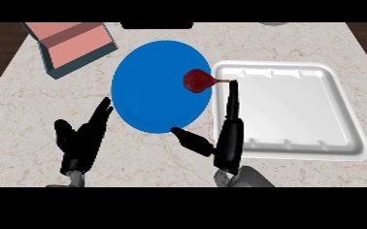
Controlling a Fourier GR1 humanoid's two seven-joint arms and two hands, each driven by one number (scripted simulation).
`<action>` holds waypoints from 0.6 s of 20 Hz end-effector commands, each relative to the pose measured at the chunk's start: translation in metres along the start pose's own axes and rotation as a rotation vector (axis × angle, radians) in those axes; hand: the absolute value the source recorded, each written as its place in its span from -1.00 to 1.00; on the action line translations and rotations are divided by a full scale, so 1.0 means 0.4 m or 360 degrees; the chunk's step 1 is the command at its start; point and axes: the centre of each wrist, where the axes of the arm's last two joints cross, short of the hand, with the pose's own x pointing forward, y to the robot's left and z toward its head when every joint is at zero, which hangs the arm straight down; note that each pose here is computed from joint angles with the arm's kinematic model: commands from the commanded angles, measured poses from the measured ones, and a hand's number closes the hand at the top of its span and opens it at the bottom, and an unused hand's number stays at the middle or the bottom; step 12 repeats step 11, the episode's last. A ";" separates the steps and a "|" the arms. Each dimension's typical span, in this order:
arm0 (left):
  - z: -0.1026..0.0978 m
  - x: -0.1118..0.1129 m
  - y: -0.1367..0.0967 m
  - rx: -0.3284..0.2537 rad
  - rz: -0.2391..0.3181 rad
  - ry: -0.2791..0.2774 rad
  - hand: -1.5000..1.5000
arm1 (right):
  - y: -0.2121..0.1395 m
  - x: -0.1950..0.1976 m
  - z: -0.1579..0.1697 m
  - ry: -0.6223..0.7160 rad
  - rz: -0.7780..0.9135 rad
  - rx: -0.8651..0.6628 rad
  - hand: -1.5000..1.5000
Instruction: Pick the pear from the tray and place it in the plate
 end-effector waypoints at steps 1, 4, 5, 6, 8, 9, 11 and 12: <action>-0.024 -0.014 0.024 0.0017 0.0010 0.0102 0.00 | -0.023 -0.023 0.016 0.0004 0.0090 0.0086 -1.00; 0.022 -0.066 0.028 0.0039 -0.0019 0.0125 0.00 | -0.072 -0.053 0.115 0.0017 0.0139 0.0100 -1.00; -0.005 -0.029 0.001 0.0019 0.0000 0.0102 0.00 | -0.076 -0.046 0.124 -0.0003 0.0131 0.0063 -1.00; 0.028 -0.024 0.016 -0.0001 0.0006 0.0138 0.00 | -0.046 -0.038 0.143 0.0006 0.0129 0.0072 -1.00; 0.015 -0.061 -0.016 0.0018 0.0054 0.0085 0.00 | -0.042 -0.034 0.174 0.0047 0.0146 0.0111 -1.00; -0.012 -0.008 -0.017 0.0002 0.0012 0.0125 0.00 | -0.096 -0.042 0.163 0.0041 0.0144 0.0083 -1.00; -0.060 -0.011 0.004 0.0022 0.0007 0.0126 0.00 | -0.038 -0.018 0.189 0.0013 0.0145 0.0097 -1.00; -0.060 -0.011 0.004 0.0022 0.0007 0.0126 0.00 | -0.038 -0.018 0.189 0.0013 0.0145 0.0097 -1.00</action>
